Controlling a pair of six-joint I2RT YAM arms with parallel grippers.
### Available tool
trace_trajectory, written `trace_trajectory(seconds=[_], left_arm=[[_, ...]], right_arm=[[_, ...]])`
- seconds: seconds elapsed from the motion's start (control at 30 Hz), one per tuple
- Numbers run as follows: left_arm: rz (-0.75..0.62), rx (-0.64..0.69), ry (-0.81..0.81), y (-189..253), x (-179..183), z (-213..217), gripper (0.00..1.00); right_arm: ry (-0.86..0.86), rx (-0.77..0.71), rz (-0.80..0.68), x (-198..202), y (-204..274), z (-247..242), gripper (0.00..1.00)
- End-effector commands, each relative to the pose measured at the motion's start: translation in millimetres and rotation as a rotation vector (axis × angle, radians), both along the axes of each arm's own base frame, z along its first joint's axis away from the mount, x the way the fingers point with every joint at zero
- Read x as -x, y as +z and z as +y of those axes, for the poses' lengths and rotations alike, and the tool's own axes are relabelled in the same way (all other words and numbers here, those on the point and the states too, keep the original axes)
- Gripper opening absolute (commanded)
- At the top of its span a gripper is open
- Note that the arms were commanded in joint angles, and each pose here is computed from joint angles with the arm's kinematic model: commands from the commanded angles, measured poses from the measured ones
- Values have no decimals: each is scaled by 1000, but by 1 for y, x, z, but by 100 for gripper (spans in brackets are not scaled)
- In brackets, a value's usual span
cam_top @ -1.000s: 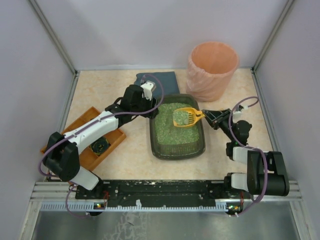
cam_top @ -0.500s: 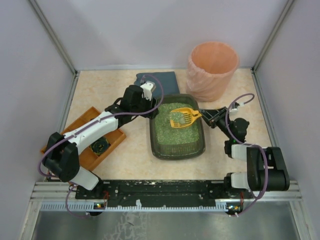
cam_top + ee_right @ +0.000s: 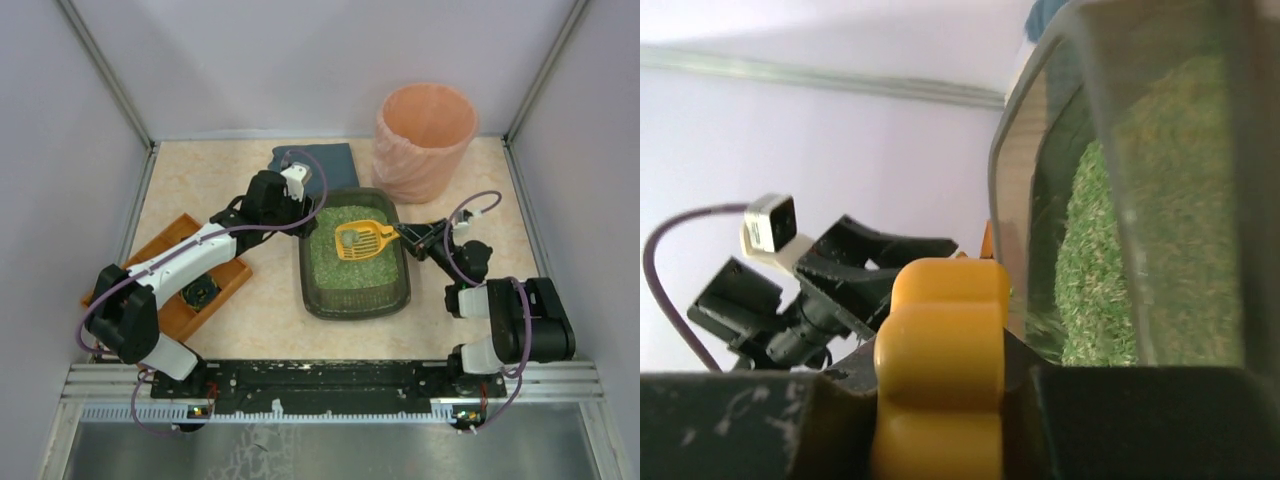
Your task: Clean the litter box
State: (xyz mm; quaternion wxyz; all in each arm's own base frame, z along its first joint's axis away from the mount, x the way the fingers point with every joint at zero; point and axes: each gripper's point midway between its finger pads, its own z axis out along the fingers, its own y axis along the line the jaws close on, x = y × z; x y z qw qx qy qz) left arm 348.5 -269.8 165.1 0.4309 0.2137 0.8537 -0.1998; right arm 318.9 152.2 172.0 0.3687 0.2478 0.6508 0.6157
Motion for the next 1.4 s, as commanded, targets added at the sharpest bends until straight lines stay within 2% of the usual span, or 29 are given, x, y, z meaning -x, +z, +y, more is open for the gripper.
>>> trace_trajectory(seconds=[0.0, 0.07, 0.1, 0.2, 0.23, 0.33, 0.47, 0.57, 0.63, 0.73, 0.87, 1.0, 1.13, 1.27, 1.37], left_arm=[[-42, 15, -3, 13, -1, 1, 63], [-47, 27, -12, 15, -1, -2, 63], [-43, 29, -16, 14, -1, -3, 63], [-31, 13, -12, 11, 0, -1, 62], [-35, 14, -8, 12, 0, 0, 62], [-41, 32, -20, 13, -1, -4, 62], [-22, 9, -18, 11, 1, -1, 62], [-39, 25, -14, 12, 0, -2, 61], [-36, 31, -23, 12, 0, -4, 61], [-29, 16, -13, 12, 1, -1, 61], [-40, 30, -18, 13, -1, -4, 61], [-20, 12, -17, 10, 1, -2, 60], [-33, 29, -23, 11, 0, -5, 60], [-17, 5, -13, 9, 0, -1, 60], [-35, 19, -11, 11, -1, -2, 60]], right_arm=[[-94, -57, -122, -3, 28, -19, 0], [9, -9, -156, 0, 31, 4, 0], [7, 0, -160, 0, 29, 1, 0], [-128, -52, -124, -3, 25, -31, 0], [-116, -52, -136, -1, 28, -26, 0], [34, 26, -193, 1, 36, 8, 0], [-134, -31, -132, -2, 27, -30, 0], [14, 38, -171, 1, 31, 3, 0], [29, 56, -168, -2, 31, 1, 0], [-99, 5, -119, -7, 26, -31, 0], [53, 51, -187, 0, 38, 5, 0], [-129, -31, -112, -1, 25, -35, 0], [70, 11, -194, 7, 40, 12, 0], [-104, -63, -103, -1, 25, -29, 0], [23, -42, -163, 1, 40, 1, 0]])
